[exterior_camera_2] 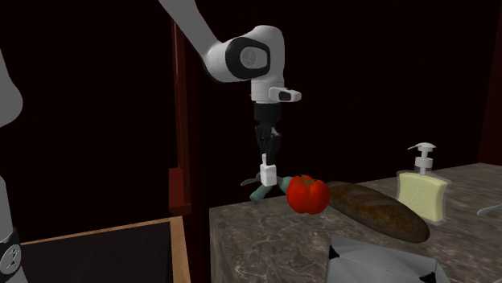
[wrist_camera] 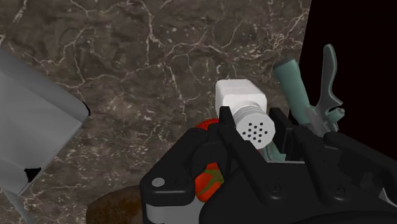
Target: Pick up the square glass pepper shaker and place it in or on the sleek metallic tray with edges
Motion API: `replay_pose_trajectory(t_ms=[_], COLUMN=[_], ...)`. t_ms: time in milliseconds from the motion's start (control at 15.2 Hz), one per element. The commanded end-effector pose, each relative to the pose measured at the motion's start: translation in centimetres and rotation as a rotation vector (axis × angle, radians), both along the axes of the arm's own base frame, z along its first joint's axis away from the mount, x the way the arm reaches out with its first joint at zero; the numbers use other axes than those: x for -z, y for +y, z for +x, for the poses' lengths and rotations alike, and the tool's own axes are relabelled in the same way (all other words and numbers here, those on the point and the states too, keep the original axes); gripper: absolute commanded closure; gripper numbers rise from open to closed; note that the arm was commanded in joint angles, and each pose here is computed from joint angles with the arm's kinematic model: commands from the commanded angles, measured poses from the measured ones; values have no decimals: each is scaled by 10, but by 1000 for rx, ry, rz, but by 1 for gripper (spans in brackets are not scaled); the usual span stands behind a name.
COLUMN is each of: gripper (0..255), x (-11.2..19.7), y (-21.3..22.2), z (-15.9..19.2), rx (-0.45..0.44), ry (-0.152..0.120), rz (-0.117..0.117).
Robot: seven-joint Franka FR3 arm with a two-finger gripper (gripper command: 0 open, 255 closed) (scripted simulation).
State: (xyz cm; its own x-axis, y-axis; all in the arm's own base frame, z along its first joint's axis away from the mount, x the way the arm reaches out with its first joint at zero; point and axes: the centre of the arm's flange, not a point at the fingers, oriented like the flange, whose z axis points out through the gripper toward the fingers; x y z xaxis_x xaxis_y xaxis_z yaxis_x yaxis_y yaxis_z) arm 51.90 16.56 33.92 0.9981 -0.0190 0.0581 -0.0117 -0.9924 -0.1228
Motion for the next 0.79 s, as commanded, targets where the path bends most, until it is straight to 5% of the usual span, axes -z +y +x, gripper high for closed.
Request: replay_pose_trajectory(t_ms=[0,726], gripper=[255,255], x=[-10,-26], y=[0,-128], z=[-1,25], rx=[0,0], ry=[1,1], rz=[0,0])
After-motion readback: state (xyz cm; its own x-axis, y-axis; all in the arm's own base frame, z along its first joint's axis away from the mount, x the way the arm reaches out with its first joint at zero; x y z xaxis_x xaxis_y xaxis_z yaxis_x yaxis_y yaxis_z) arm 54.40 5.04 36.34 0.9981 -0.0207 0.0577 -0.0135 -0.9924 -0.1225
